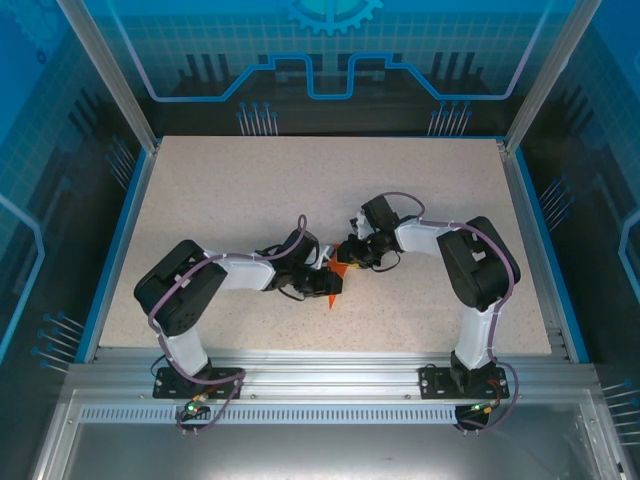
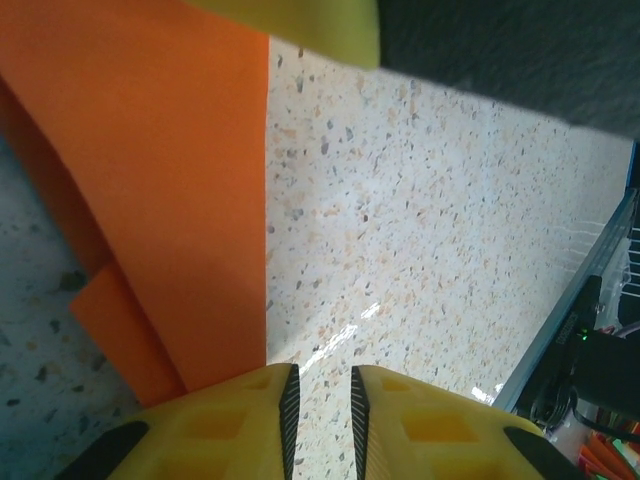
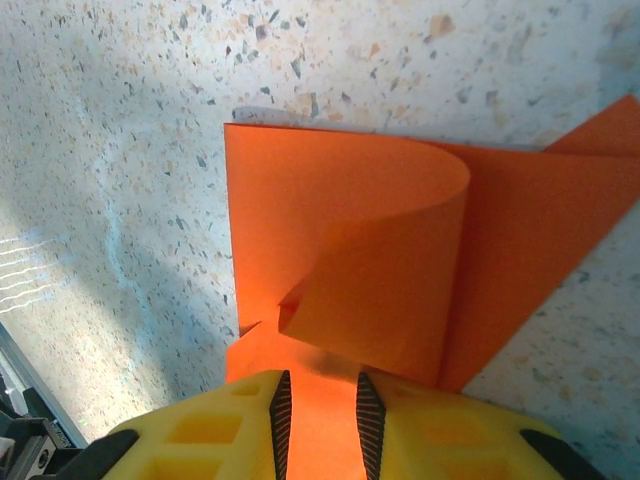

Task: Fold a paper plane with a square sheet of paper (fold left side to right side)

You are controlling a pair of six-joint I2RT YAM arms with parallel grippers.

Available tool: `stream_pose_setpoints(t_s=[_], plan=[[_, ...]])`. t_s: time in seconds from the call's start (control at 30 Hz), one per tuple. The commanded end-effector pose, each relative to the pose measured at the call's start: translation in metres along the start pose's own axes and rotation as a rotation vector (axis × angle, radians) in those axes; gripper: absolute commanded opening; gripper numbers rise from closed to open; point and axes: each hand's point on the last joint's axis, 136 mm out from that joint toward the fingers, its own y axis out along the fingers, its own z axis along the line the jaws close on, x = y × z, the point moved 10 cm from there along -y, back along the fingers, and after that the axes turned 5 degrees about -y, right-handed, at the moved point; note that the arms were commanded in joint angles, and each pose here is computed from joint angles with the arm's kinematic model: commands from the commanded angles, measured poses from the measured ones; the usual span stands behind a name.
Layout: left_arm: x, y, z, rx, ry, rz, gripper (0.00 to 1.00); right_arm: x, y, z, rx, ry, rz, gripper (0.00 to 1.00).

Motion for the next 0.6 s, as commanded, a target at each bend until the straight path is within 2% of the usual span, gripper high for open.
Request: stream_pose_setpoints(t_s=[0.0,0.3,0.57], plan=[[-0.022,0.007,0.018,0.074,-0.013,0.098,0.25,-0.015,0.016,-0.021,-0.11,0.046,0.085,0.28],[-0.051,0.013,0.035,0.167,-0.019,0.16,0.22,-0.015,0.016,-0.022,-0.118,0.053,0.09,0.28],[-0.07,-0.002,0.043,0.171,-0.054,0.131,0.21,-0.015,0.016,-0.023,-0.124,0.054,0.088,0.28]])
